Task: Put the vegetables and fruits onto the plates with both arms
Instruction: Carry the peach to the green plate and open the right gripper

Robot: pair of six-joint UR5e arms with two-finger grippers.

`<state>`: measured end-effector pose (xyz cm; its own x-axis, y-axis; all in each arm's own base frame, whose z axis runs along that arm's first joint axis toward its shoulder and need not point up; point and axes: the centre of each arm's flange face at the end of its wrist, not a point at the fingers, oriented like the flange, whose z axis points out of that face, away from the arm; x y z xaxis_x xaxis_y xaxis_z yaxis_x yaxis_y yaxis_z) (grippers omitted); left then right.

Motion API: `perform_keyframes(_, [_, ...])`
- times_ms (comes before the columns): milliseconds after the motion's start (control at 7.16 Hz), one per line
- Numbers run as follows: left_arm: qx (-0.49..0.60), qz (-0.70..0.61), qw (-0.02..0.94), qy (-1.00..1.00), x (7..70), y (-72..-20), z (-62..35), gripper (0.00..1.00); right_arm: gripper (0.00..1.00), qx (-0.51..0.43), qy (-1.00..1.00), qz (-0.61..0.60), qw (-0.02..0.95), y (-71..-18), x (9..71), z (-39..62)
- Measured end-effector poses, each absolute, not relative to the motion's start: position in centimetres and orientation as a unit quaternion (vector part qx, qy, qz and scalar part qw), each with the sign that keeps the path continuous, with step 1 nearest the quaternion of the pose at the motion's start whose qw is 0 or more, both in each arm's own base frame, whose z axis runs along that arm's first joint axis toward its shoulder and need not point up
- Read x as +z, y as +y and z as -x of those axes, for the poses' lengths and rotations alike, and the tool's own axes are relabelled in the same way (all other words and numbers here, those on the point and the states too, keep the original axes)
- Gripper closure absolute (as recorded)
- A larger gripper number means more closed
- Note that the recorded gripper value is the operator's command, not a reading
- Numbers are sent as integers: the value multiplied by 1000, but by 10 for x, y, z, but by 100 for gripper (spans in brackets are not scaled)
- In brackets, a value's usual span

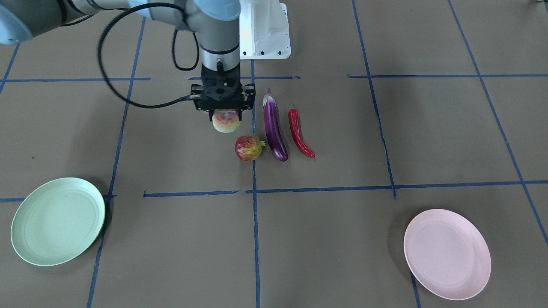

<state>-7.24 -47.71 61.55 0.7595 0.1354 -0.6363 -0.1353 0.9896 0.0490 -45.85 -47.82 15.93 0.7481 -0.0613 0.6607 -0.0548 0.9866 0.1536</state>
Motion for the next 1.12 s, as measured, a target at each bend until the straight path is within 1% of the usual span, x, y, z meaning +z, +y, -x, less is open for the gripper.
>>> perform_keyframes(140, [72, 0, 938, 339, 615, -477, 72, 0, 98, -28, -363, -87, 927, -516, 199, 408])
perform_keyframes(419, [72, 0, 938, 339, 615, -477, 72, 0, 98, -86, -363, -100, 922, -579, 308, 312])
perform_keyframes(559, [72, 0, 938, 339, 615, -477, 72, 0, 96, -109, -359, -104, 921, -606, 365, 284])
perform_keyframes(698, [72, -1, 938, 339, 615, -477, 72, 0, 86, -122, -360, -111, 918, -622, 417, 266])
perform_keyframes(838, [72, -1, 938, 339, 615, -477, 72, 0, 44, -128, -360, -114, 917, -624, 460, 255])
perform_keyframes(978, [72, -1, 938, 339, 614, -477, 72, 0, 1, -129, -357, -109, 919, -619, 489, 247])
perform_keyframes(1117, [72, -1, 938, 339, 614, -477, 72, 0, 0, -127, -354, -103, 921, -614, 506, 243])
